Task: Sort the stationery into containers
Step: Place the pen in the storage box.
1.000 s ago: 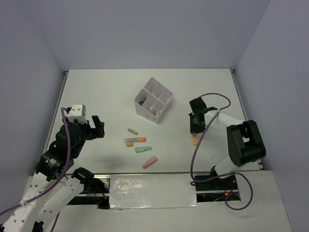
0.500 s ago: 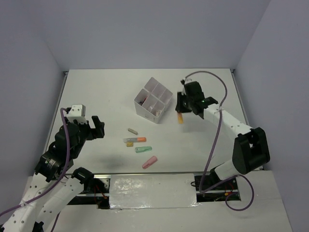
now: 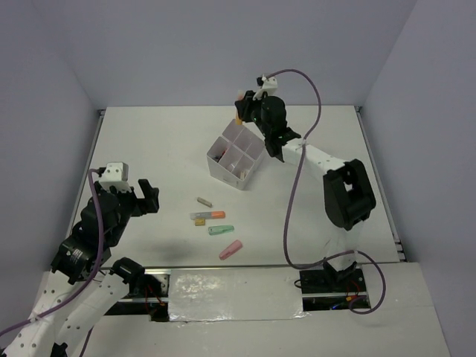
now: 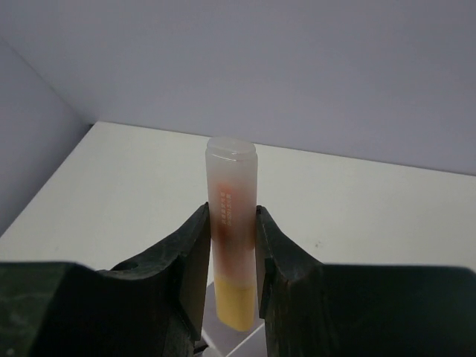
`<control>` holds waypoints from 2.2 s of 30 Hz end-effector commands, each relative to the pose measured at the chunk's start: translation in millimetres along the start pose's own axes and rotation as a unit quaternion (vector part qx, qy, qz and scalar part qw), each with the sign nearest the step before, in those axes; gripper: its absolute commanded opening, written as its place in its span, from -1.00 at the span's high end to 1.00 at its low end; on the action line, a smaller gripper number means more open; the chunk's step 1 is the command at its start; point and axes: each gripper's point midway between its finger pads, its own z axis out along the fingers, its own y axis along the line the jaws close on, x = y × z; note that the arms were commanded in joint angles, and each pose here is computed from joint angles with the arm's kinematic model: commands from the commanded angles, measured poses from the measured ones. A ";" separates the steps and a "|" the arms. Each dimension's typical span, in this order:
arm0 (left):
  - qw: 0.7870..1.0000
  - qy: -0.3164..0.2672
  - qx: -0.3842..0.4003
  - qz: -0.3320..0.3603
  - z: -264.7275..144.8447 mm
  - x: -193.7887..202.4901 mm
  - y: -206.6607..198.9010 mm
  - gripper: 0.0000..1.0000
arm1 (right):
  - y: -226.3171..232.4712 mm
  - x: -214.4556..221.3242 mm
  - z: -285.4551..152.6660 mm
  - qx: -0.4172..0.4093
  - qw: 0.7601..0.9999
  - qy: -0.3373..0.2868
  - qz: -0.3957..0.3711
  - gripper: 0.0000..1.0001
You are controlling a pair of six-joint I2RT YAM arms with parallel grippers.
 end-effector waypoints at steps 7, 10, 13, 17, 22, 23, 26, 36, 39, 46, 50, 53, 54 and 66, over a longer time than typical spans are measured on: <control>1.000 -0.024 0.013 0.004 0.9 -12.9 -5.1 -0.99 | 9.1 -15.7 41.7 -0.019 0.995 -0.091 -0.032 1.00; 1.000 -0.026 0.018 0.005 0.2 -13.3 -6.4 -0.99 | 4.7 -7.5 46.6 -0.017 0.995 -0.085 -0.039 1.00; 0.999 -0.028 0.024 0.005 -0.8 -13.5 -7.9 -0.99 | 4.2 2.4 46.3 -0.022 0.995 -0.085 -0.039 1.00; 0.999 -0.034 0.027 0.002 -3.1 -16.0 -8.0 -0.99 | 2.3 18.8 38.9 -0.028 0.996 -0.083 -0.032 0.84; 0.999 -0.039 0.030 0.002 -4.7 -16.8 -8.3 -0.99 | 5.8 29.9 38.1 -0.043 0.996 -0.079 -0.025 0.75; 0.999 -0.038 0.032 0.002 -4.8 -16.7 -8.9 -0.99 | 4.1 34.3 38.7 -0.042 0.996 -0.075 -0.022 0.73; 0.999 -0.040 0.033 0.002 -5.6 -17.7 -9.1 -0.99 | 4.3 39.6 38.0 -0.044 0.996 -0.071 -0.019 0.61; 0.998 -0.043 0.038 0.001 -6.7 -18.0 -10.2 -0.99 | 0.0 54.4 32.7 -0.046 0.996 -0.070 -0.011 0.44; 0.998 -0.044 0.038 0.001 -7.0 -18.6 -10.2 -0.99 | -1.6 59.4 32.5 -0.046 0.997 -0.065 -0.010 0.41; 0.998 -0.045 0.040 0.001 -7.6 -19.2 -10.9 -0.99 | -1.6 60.3 22.3 -0.049 0.996 -0.071 -0.008 -0.28; 0.998 -0.045 0.042 0.003 -7.4 -19.2 -11.5 -0.99 | 3.1 55.1 18.7 -0.055 0.996 -0.073 -0.014 -0.39; 0.998 -0.045 0.041 0.002 -7.4 -19.3 -11.3 -0.99 | 7.3 47.8 14.4 -0.063 0.995 -0.078 -0.015 -0.40; 0.998 -0.046 0.041 0.001 -7.6 -19.6 -10.9 -0.99 | 9.6 44.8 12.5 -0.066 0.995 -0.079 -0.018 -0.42; 0.995 -0.014 -0.101 -0.020 2.2 -11.5 31.4 -0.99 | 122.8 84.3 -115.8 -0.136 0.956 0.188 -0.178 -0.95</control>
